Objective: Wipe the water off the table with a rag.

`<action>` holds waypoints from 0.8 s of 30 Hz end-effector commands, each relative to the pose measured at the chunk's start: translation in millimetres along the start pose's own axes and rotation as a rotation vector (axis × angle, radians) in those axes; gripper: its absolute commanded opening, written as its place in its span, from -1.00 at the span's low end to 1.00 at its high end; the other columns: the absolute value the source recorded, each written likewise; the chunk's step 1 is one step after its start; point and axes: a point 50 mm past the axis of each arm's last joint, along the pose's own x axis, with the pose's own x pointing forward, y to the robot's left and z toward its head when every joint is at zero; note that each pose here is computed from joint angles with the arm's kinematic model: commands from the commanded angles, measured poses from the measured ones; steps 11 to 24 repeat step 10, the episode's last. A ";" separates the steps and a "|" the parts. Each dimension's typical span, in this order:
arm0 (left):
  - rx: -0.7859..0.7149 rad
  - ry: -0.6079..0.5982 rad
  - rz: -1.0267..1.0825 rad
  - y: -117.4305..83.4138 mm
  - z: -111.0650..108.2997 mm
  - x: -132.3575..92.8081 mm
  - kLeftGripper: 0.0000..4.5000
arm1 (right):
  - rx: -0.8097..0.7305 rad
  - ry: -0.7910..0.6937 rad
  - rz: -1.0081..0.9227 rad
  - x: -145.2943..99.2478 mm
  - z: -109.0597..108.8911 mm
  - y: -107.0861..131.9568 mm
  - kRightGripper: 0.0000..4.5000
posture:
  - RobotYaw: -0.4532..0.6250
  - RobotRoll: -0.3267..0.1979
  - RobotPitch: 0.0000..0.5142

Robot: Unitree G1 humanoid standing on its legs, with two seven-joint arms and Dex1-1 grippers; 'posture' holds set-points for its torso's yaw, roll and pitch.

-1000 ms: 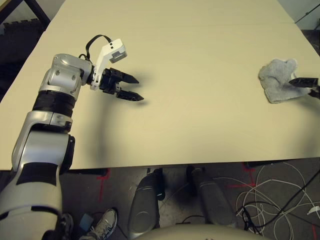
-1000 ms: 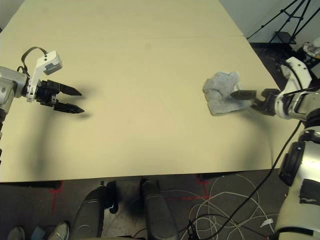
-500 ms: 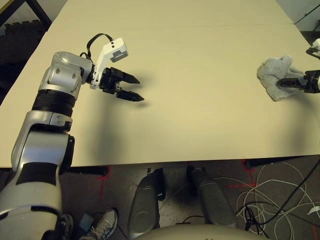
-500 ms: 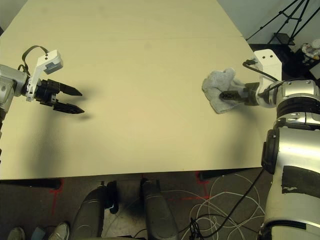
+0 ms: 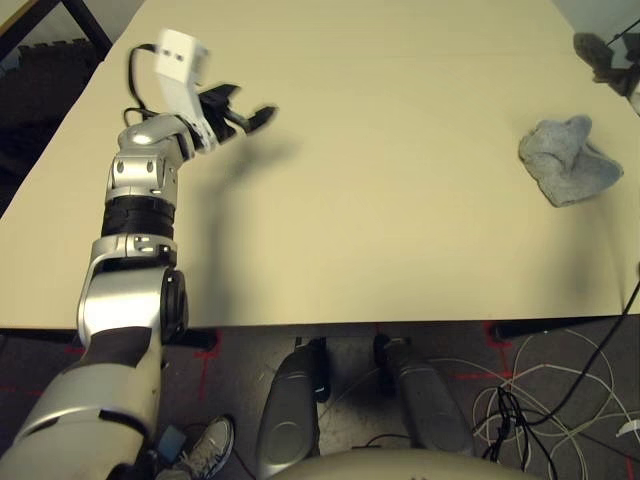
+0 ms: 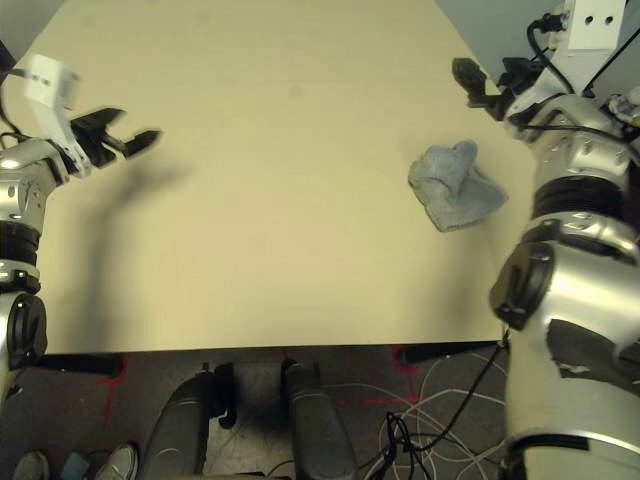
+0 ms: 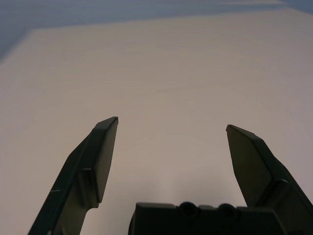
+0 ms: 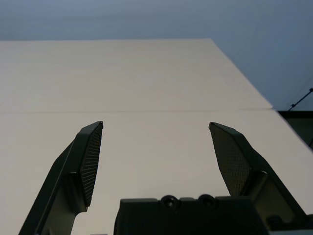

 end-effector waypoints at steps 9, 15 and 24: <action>-0.064 0.086 0.127 -24.3 -47.5 -1.0 1.00 | -0.122 0.088 -0.191 -18.7 -43.3 -18.5 0.99 | -0.38 0.25 -0.16; -0.067 0.087 0.122 -26.8 -48.1 -0.4 1.00 | -0.125 0.099 -0.207 -22.3 -46.5 -22.6 0.99 | -0.39 0.25 -0.17; -0.067 0.087 0.122 -26.8 -48.1 -0.4 1.00 | -0.125 0.099 -0.207 -22.3 -46.5 -22.6 0.99 | -0.39 0.25 -0.17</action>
